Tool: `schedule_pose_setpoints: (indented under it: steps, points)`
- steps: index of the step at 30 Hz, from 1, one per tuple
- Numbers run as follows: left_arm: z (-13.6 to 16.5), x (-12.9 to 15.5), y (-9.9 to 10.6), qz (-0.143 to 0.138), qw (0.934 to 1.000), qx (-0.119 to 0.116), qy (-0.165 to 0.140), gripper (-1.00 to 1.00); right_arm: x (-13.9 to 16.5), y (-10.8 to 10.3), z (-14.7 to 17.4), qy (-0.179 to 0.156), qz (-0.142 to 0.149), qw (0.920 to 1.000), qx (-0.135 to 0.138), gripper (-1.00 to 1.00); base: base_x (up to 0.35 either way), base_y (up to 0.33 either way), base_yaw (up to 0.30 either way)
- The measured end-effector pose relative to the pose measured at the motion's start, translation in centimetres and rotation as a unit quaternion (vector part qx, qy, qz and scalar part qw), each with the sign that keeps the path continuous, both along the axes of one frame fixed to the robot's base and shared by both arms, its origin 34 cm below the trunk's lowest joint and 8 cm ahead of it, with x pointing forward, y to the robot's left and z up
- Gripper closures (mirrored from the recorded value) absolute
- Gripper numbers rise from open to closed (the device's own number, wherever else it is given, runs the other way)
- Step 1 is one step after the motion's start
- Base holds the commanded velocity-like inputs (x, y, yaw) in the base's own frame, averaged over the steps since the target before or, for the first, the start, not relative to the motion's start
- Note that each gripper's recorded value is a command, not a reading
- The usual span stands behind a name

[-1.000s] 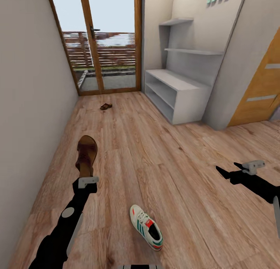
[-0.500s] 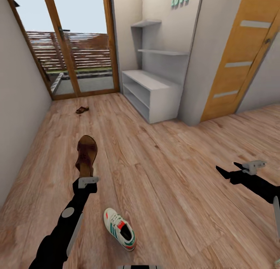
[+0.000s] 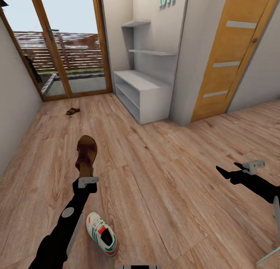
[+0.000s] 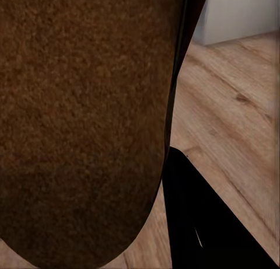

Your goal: Pick up the two gym shoes and the two sandals from the corridor floor and place them onto the hallstand (shoe rack) in the corridor, making sure they are on the rack and not on the floor. Arrange them so the two gym shoes are next to each other and the two sandals are next to each other.

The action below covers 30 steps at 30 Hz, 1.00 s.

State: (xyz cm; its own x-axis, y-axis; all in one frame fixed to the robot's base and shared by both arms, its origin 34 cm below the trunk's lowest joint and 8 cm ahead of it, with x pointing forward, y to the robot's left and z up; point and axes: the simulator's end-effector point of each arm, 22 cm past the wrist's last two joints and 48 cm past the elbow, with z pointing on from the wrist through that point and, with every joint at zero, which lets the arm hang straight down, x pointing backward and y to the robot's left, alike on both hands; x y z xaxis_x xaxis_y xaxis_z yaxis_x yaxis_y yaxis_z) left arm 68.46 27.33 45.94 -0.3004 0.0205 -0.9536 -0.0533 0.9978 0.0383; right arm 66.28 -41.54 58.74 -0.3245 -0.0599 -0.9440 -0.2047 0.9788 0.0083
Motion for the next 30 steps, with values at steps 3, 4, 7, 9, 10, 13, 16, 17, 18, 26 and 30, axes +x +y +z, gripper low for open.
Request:
schedule_pose_setpoints:
  steps: [3,4,7,9,10,13,16,17,18,26,30]
  points:
    - [0.04,0.01,0.03,0.000,1.0000,0.000,0.000,1.00,0.00,0.00,0.01,0.000,0.000,1.0000,0.000,-1.00,0.210,-0.222,-0.001]
    - [0.05,0.01,0.04,0.000,1.0000,0.000,0.000,1.00,0.00,0.00,0.00,0.000,0.000,1.0000,0.000,-1.00,0.234,-0.210,0.000]
    - [0.03,0.00,0.03,0.000,1.0000,0.000,0.000,1.00,-0.01,0.00,0.00,0.000,0.000,1.0000,0.000,-1.00,0.250,-0.207,0.000]
    - [0.02,0.00,0.04,0.000,1.0000,0.000,0.000,1.00,-0.01,0.00,0.00,0.000,0.000,1.0000,0.000,-1.00,0.270,-0.199,0.000]
    - [0.02,0.00,0.06,0.000,1.0000,0.000,0.000,1.00,-0.01,0.00,0.01,0.000,0.000,1.0000,0.000,-1.00,0.287,-0.177,0.000]
    - [0.00,-0.01,0.10,0.001,1.0000,0.000,0.000,1.00,-0.02,0.00,0.00,0.000,0.000,1.0000,0.000,-1.00,0.317,-0.073,0.000]
    - [0.00,-0.01,0.11,0.001,1.0000,0.000,0.000,1.00,-0.01,0.00,0.00,0.000,0.000,1.0000,0.000,-1.00,0.278,-0.022,0.000]
    - [-0.01,-0.01,0.10,0.001,1.0000,0.000,0.000,1.00,-0.01,0.00,-0.01,0.000,0.000,1.0000,0.000,-1.00,0.156,-0.010,0.000]
    - [0.00,0.00,0.11,0.001,1.0000,0.000,0.000,1.00,0.00,0.00,-0.02,0.000,0.000,1.0000,0.000,-1.00,0.100,-0.007,0.000]
    - [-0.01,0.02,0.01,0.000,1.0000,-0.001,0.000,1.00,-0.01,-0.01,-0.04,0.000,0.000,1.0000,0.000,-1.00,0.022,-0.001,-0.210]
    - [0.04,0.03,0.00,0.000,1.0000,-0.001,-0.001,1.00,-0.01,-0.02,-0.04,0.000,0.000,1.0000,0.000,-1.00,0.001,0.000,-0.294]
